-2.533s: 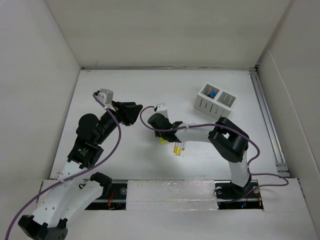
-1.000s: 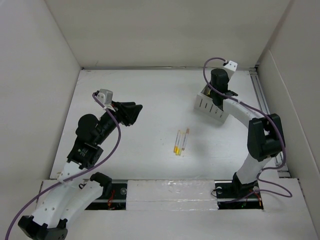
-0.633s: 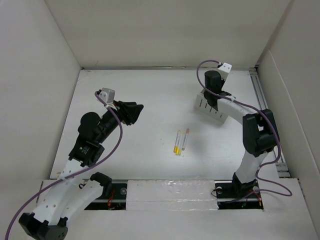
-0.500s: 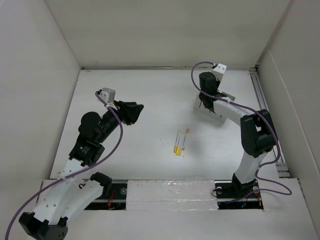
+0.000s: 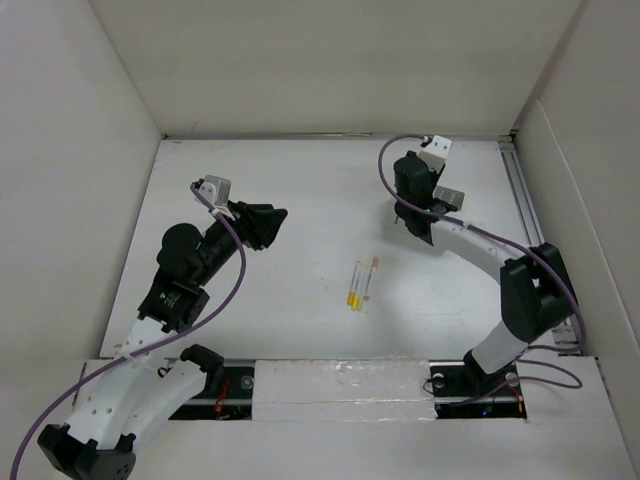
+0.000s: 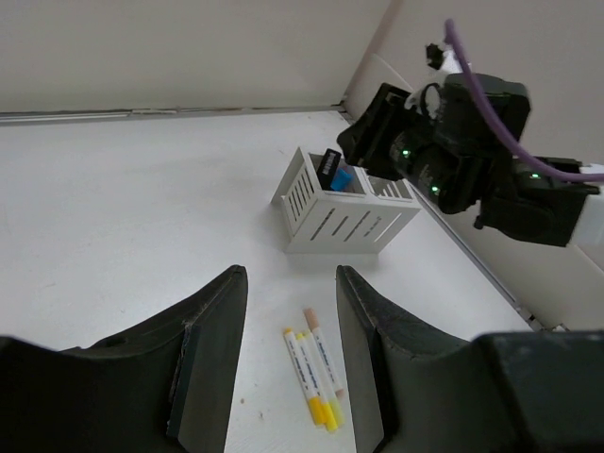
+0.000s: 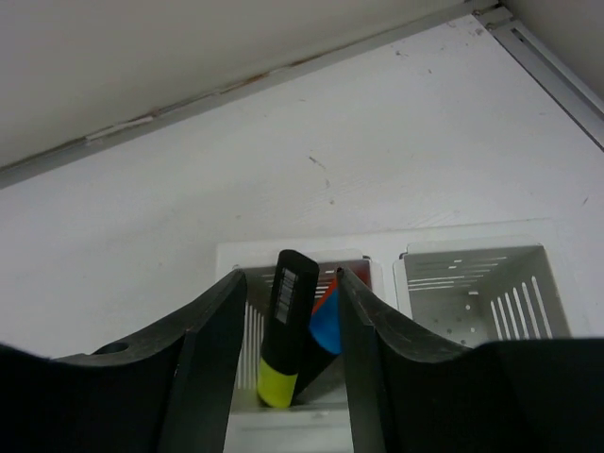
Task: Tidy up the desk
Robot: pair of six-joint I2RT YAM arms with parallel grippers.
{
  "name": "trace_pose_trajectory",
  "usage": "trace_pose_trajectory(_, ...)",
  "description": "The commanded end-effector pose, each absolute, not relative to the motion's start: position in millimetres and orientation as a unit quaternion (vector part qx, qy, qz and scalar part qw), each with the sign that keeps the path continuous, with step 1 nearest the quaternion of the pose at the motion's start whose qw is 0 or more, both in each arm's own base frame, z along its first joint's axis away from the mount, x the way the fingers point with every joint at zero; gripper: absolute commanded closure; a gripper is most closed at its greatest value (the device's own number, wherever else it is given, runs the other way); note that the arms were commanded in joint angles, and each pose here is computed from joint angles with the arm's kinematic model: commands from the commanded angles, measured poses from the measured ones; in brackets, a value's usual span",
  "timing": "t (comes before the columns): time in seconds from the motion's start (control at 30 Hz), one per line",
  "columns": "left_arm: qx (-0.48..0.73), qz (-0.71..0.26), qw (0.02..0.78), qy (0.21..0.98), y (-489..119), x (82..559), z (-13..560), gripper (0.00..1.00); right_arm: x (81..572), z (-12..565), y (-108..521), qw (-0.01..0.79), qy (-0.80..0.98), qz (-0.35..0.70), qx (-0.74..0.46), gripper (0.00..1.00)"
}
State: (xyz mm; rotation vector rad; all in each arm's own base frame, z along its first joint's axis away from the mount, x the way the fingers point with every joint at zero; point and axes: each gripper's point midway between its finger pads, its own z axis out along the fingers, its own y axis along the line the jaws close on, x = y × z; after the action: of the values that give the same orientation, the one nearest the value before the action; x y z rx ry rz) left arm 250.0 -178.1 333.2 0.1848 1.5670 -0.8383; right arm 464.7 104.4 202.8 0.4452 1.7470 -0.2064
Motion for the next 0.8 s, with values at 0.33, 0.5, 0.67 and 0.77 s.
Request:
trace_pose_trajectory(0.33,0.090,-0.373,0.642,0.664,-179.4,246.9,347.4,0.61,372.9,197.2,196.6,0.566,0.809,0.132,0.087,1.00)
trace_pose_trajectory(0.5,0.084,-0.367,0.643,0.667,-177.6,249.8,346.1,0.61,319.6,137.1,224.3,0.467,0.869,0.163,0.029,0.92)
trace_pose_trajectory(0.67,0.087,-0.372,0.642,0.664,-179.2,248.0,347.3,0.61,280.6,83.8,216.7,0.405,0.903,0.143,0.025,0.55)
trace_pose_trajectory(0.77,0.092,-0.378,0.636,0.667,-182.7,248.4,345.0,0.61,280.8,61.9,215.1,0.389,0.911,0.127,0.039,0.52)
